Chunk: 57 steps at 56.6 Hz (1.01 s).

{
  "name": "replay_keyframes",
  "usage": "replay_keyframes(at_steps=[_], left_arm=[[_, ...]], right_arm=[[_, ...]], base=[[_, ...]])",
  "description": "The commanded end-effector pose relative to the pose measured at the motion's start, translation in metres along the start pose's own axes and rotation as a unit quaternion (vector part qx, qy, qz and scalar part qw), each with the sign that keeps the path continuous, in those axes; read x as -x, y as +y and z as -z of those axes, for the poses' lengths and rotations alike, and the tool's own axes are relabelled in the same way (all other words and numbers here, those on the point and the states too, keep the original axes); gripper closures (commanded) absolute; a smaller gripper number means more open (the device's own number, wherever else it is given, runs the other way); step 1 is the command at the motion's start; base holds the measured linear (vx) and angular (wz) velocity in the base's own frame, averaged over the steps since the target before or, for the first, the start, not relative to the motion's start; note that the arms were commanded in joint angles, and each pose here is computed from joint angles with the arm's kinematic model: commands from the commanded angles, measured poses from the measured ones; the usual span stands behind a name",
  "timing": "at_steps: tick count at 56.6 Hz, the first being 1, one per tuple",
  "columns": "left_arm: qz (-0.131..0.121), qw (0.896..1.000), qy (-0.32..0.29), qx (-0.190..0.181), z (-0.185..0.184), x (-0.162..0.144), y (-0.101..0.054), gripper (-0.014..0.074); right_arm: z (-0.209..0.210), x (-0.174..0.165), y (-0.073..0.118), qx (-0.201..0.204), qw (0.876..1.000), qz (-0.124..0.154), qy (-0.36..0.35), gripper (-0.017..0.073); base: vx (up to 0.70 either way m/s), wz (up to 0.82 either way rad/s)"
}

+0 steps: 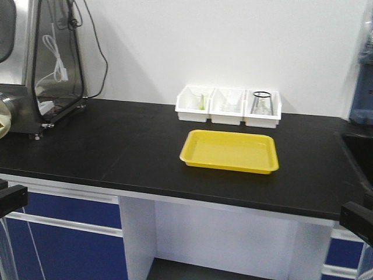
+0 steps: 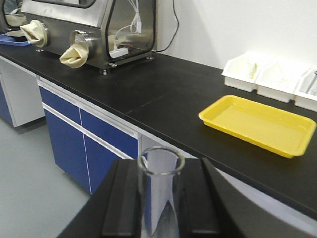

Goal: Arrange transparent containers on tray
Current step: 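Drive the base to the counter with the yellow tray, holding both tubes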

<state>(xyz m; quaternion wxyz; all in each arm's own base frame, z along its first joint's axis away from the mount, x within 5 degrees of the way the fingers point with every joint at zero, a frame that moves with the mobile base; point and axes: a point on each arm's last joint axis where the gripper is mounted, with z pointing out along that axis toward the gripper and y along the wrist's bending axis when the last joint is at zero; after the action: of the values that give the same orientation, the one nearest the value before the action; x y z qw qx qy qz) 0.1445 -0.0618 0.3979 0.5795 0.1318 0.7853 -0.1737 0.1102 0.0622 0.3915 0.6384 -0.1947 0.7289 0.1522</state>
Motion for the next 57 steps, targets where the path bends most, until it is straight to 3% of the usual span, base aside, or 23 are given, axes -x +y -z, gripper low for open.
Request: replay_keyframes(at_steps=[1,19,57], left_arm=[[0.005,0.998,-0.059,-0.004,0.0072,0.0175,-0.0024,0.0594],[0.006,0.998,-0.059,-0.004,0.0072,0.0175,-0.0024,0.0594],[0.006,0.998,-0.059,-0.004,0.0072,0.0176,-0.0024,0.0594]], right_arm=[[0.0045,0.0186,0.0002,0.003,0.998,0.003,-0.057,0.0568],[0.0045,0.0186,0.0002,0.003,0.998,0.003,-0.057,0.0568],[0.0045,0.0186,0.0002,0.003,0.998,0.003,-0.057,0.0568]], base=[[0.29,0.26],[0.35,0.06],[0.39,-0.19]])
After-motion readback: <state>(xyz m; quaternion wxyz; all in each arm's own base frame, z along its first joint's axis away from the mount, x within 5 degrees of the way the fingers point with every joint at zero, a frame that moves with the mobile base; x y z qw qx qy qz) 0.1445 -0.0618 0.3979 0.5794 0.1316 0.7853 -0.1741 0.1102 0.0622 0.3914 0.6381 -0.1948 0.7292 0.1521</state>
